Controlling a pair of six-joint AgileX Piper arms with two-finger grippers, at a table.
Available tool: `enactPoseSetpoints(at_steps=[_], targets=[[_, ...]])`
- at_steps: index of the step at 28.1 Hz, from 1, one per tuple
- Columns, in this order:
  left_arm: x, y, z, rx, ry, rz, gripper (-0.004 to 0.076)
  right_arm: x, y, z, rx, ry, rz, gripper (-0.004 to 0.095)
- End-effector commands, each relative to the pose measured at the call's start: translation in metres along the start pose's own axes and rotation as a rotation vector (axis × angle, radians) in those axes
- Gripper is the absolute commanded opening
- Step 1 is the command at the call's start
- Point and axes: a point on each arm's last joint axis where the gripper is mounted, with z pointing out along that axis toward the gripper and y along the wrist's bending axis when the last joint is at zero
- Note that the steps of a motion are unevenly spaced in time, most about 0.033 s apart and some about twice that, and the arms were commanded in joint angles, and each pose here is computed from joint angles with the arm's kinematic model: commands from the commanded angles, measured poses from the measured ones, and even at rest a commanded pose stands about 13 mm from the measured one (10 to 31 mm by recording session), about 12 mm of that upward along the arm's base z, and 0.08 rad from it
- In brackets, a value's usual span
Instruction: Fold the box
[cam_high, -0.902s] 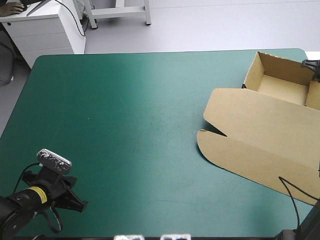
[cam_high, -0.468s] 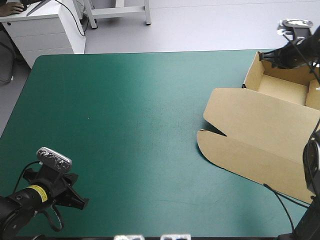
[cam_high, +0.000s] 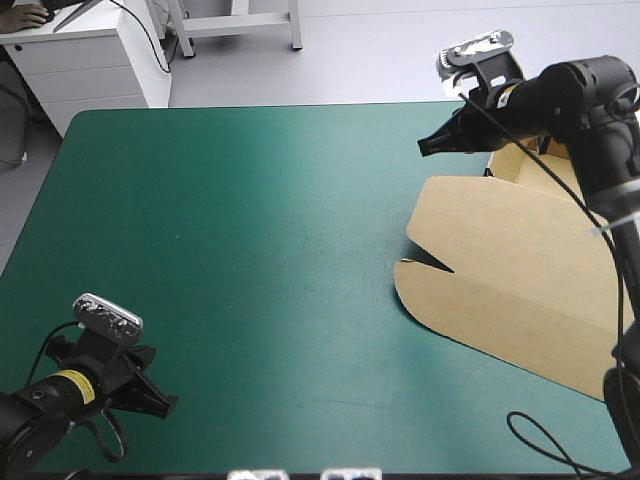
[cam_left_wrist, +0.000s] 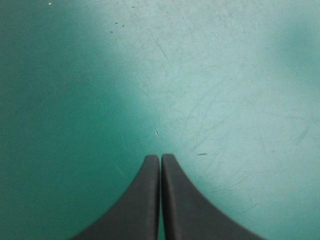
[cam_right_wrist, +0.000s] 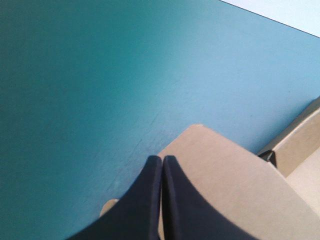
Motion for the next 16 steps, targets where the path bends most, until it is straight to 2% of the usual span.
enactPoseSetpoints(at_steps=[1, 7, 16], targets=[[-0.011, 0.001, -0.005, -0.006, -0.087, -0.004, -0.0008, 0.014, 0.02, -0.043, 0.004, -0.055, -0.042, -0.0013], [-0.012, 0.001, -0.005, -0.006, -0.099, -0.004, -0.0008, 0.073, 0.039, -0.074, -0.01, -0.027, -0.047, -0.0013], [-0.015, 0.002, -0.01, -0.009, -0.188, -0.004, -0.0008, 0.184, 0.054, -0.126, 0.011, -0.229, 0.044, -0.0013]])
